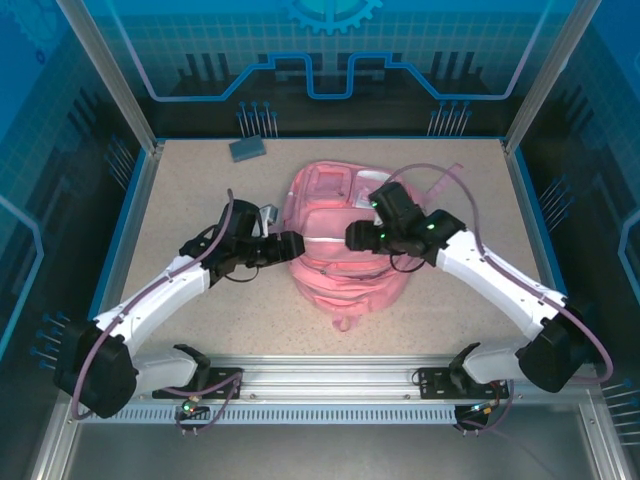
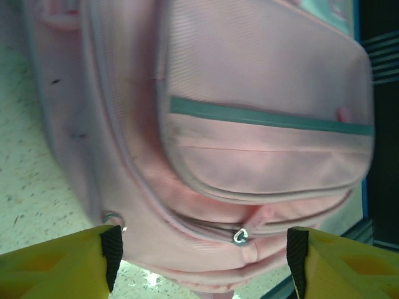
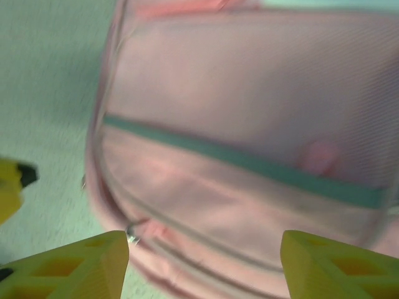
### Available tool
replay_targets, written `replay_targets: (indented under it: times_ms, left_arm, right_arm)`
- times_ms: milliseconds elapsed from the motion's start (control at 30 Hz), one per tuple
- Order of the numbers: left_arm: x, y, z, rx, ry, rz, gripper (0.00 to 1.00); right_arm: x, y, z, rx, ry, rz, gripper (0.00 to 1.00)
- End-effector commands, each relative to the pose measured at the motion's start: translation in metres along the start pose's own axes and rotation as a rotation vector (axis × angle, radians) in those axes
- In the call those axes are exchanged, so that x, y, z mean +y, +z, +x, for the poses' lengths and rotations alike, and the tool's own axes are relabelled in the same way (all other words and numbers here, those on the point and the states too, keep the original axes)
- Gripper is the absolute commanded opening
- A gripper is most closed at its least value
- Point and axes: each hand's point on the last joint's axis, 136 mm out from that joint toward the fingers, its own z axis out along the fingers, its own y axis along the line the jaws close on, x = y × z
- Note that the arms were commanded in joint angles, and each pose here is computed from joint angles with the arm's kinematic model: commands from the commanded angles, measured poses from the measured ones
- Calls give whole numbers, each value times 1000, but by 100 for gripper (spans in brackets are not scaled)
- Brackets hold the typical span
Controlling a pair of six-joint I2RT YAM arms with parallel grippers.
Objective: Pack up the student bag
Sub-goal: Zip the student bag at the top-center of the table.
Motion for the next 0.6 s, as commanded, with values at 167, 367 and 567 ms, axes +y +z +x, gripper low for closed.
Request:
replay_targets:
  times_ms: [167, 367, 567]
  left_arm:
    - [17, 15, 0, -27, -217, -10, 69]
    - [15, 34, 2, 32, -259, 16, 68]
    - [24, 48, 9, 78, -285, -9, 61]
  right_arm:
    - [55, 39, 36, 116, 64, -57, 60]
    - [52, 58, 40, 146, 61, -4, 58]
    - [36, 69, 49, 153, 170, 33, 59]
